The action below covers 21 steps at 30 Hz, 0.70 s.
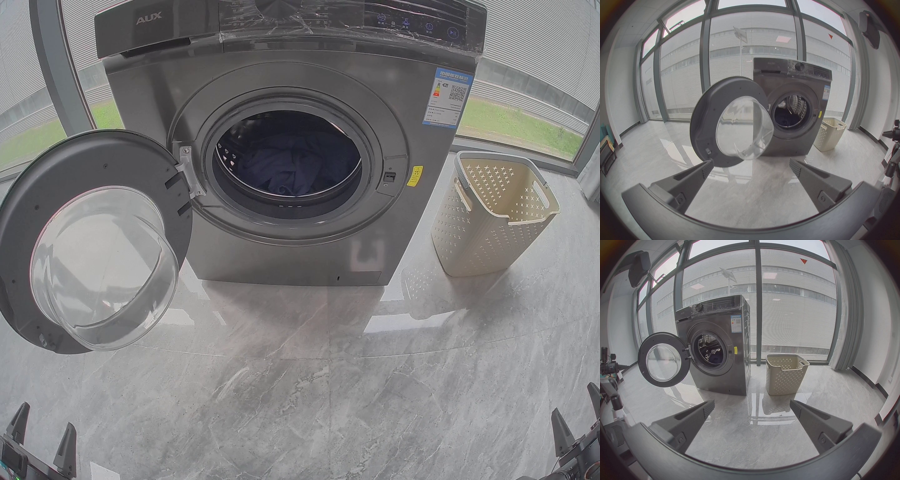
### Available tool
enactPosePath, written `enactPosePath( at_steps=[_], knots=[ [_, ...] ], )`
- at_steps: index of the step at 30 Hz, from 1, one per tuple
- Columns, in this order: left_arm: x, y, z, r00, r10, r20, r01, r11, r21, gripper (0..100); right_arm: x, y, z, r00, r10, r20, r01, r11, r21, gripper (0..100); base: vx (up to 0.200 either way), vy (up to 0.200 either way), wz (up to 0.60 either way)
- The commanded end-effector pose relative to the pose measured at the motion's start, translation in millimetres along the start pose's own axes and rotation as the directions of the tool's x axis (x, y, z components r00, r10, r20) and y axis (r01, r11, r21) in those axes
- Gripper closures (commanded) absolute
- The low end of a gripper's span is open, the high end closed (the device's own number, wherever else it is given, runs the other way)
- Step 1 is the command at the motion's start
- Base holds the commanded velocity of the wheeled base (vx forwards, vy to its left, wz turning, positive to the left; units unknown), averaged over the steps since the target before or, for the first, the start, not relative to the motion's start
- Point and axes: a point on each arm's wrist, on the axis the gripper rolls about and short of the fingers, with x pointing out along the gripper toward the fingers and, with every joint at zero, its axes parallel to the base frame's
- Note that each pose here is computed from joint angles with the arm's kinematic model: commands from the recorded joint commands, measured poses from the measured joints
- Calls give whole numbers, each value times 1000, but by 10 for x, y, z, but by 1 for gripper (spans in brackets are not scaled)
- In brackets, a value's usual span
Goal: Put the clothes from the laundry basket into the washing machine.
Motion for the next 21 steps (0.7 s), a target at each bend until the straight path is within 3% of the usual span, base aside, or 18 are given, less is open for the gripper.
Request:
enactPosePath(
  at_steps=[1, 21],
  knots=[
    [4, 0, -63, 1000, 1, -22, -1, 1000, 1, 0, 7, 1, -50, 1000, 1, -10, -1, 1000, 3, 0, 0, 200, 0],
    [6, -1, -62, 1000, -6, -19, 6, 1000, -7, 0, 7, 1, -50, 1000, 1, -10, -1, 1000, 4, 0, 0, 200, 0]
  ],
)
